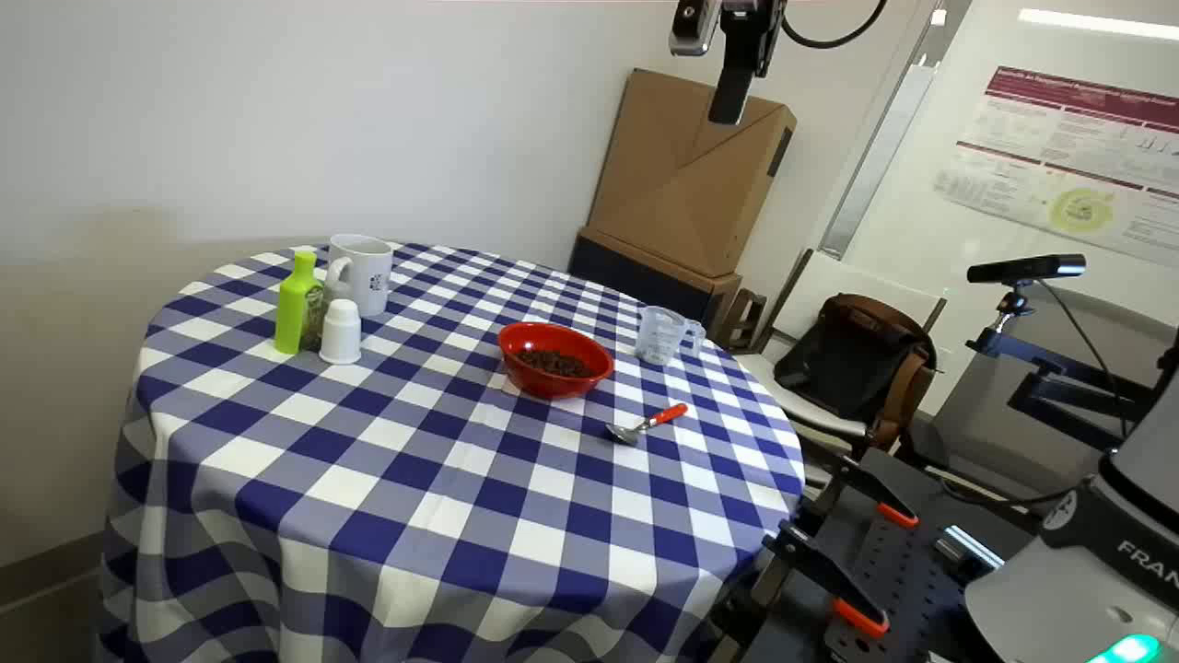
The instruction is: Pour the contents of the cup into the bowl
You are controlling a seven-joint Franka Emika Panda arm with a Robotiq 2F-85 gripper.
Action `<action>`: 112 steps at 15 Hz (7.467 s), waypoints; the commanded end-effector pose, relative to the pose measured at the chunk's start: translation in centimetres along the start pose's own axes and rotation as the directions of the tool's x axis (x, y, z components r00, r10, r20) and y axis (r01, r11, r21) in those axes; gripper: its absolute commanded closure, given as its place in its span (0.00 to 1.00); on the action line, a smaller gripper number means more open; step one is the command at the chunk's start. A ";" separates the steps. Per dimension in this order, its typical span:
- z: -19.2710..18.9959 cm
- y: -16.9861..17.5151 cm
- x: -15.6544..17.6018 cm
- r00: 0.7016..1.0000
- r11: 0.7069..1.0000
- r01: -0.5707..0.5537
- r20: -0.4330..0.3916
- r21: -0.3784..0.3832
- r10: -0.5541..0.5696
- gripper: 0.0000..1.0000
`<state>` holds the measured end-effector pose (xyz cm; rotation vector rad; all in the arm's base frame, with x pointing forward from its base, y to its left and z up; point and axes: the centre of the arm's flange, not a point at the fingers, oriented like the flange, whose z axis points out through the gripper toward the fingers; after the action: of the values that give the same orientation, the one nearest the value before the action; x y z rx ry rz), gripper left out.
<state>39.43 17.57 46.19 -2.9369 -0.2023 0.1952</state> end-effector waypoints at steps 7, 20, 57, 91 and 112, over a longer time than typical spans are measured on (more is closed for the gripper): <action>-0.2 0.1 0.1 0.999 1.000 0.032 0.017 0.001 -0.032 0.00; -7.6 21.3 7.3 0.996 0.999 -0.050 -0.075 0.007 0.051 0.00; -2.9 40.2 11.0 -0.092 0.013 -0.960 -0.358 0.279 0.929 0.00; 14.8 48.8 11.1 -0.742 -0.690 -0.669 -0.210 0.276 0.636 0.00; 18.2 48.1 13.1 -0.709 -0.656 -0.705 -0.259 0.269 0.656 0.18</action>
<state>55.39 -24.00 17.66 -1.5215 2.9347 -0.2002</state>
